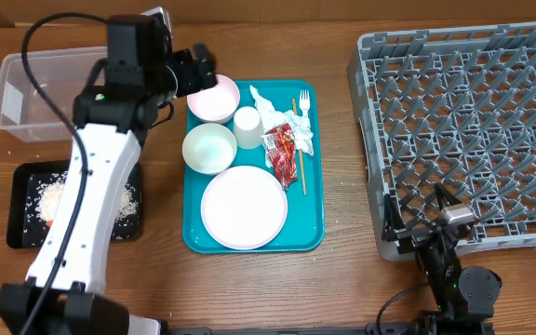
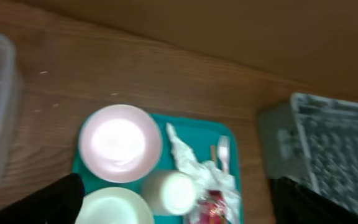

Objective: Sort waste into correct bins and load items into the dishwasher rack

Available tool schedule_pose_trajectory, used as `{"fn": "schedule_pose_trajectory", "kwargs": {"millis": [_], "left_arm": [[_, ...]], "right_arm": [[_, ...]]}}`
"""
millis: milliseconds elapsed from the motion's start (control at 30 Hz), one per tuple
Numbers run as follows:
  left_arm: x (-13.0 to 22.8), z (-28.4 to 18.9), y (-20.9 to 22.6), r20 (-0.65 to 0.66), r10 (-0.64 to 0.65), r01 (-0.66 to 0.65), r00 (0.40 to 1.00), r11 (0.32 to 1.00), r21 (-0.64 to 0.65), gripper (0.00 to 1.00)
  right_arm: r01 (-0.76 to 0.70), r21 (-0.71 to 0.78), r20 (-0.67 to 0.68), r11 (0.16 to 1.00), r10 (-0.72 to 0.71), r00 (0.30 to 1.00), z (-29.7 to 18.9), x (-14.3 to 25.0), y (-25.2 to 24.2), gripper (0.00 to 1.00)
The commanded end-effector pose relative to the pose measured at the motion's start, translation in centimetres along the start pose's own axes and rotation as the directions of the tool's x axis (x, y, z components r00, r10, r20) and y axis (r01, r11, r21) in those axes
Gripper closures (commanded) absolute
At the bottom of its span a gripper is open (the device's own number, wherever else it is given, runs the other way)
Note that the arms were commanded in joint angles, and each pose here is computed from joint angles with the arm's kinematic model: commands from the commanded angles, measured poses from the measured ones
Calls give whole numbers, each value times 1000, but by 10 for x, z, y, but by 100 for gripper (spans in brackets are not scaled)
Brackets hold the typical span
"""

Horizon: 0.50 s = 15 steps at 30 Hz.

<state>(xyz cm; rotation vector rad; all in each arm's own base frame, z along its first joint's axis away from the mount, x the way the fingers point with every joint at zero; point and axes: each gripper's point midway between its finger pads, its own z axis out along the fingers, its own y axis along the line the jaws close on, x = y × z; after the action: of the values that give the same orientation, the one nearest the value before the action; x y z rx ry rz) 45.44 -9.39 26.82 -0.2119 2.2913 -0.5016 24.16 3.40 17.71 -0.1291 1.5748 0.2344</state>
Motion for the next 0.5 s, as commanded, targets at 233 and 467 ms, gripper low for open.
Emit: {"fn": "schedule_pose_trajectory", "kwargs": {"millis": [233,467], "left_arm": [[88,54,-52,-224,348,-341,910,937,73,0],[103,73,-50,-230,433,-467,871,876,-119,0]], "right_arm": [[2,6,4,1000,-2,1000,0,1,-2,0],[2,7,4,1000,-2,1000,0,1,-2,0]]}}
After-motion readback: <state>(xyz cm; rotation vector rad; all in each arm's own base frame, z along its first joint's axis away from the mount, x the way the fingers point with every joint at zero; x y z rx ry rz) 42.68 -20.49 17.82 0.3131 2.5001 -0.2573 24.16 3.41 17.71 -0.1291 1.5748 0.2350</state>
